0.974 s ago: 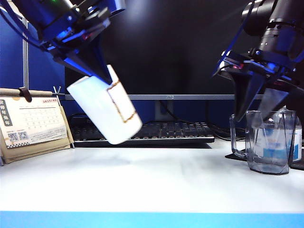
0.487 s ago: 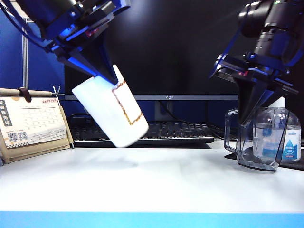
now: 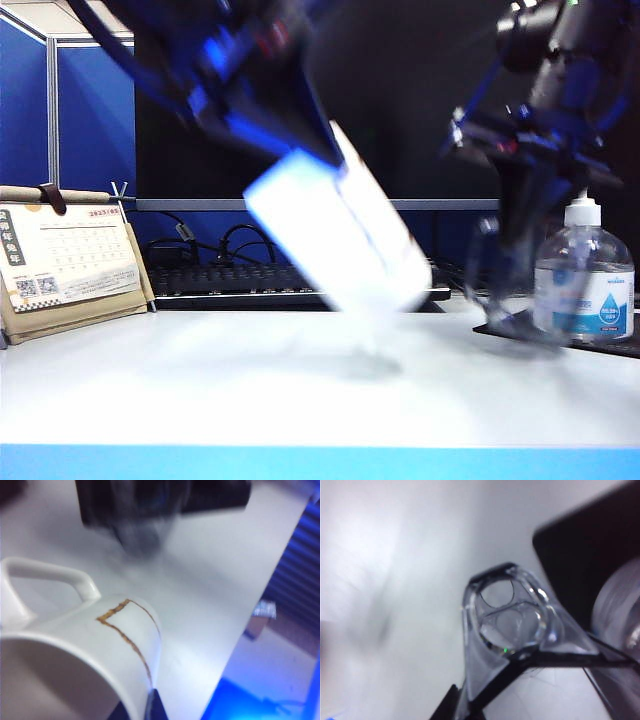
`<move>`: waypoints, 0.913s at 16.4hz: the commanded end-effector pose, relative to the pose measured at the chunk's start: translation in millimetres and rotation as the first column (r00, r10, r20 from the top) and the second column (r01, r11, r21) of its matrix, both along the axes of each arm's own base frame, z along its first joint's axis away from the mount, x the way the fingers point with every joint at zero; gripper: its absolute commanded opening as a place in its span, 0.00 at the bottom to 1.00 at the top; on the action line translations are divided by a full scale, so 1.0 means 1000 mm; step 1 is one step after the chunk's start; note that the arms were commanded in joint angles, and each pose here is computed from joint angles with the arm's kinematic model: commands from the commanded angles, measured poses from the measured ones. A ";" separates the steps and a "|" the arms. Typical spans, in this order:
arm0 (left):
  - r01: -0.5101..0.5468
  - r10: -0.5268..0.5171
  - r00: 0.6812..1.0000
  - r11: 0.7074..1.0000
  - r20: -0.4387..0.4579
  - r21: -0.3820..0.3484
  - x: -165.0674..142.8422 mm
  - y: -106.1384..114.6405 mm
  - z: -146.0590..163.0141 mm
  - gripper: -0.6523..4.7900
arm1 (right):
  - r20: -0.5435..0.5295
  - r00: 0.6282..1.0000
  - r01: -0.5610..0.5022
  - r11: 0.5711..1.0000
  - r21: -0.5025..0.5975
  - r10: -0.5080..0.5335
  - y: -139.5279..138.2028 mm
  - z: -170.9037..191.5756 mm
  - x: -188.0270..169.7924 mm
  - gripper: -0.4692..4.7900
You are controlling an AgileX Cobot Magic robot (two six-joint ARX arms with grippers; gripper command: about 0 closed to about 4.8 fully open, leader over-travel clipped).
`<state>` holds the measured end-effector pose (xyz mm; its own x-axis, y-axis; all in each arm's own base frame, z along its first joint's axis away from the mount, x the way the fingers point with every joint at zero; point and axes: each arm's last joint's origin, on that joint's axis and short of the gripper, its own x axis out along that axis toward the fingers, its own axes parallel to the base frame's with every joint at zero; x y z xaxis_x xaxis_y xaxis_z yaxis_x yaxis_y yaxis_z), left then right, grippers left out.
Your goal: Swap the positions of the transparent plastic cup and the white ceramic cup.
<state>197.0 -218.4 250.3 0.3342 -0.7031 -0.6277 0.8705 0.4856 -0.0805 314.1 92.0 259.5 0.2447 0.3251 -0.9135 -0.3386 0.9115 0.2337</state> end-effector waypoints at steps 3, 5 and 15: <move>0.010 -0.004 0.998 0.995 0.057 -0.100 0.008 -0.016 0.001 0.11 | 0.177 0.984 -0.010 0.999 0.044 0.002 0.002 0.050 0.013 0.08; 0.035 -0.024 0.997 0.989 0.080 -0.147 0.008 -0.019 0.005 0.11 | 0.207 0.978 -0.013 0.998 0.057 0.001 0.001 0.062 0.015 0.08; 0.060 -0.054 0.996 0.995 0.069 -0.086 0.032 -0.046 0.022 0.11 | 0.272 0.961 0.039 0.999 0.016 -0.042 -0.012 0.093 0.016 0.08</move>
<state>228.3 -261.2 269.5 0.3473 -0.7702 -0.5349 0.8894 0.4514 -0.0725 330.4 80.0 345.1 0.4687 0.3113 -0.8267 -0.3499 0.9247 0.1499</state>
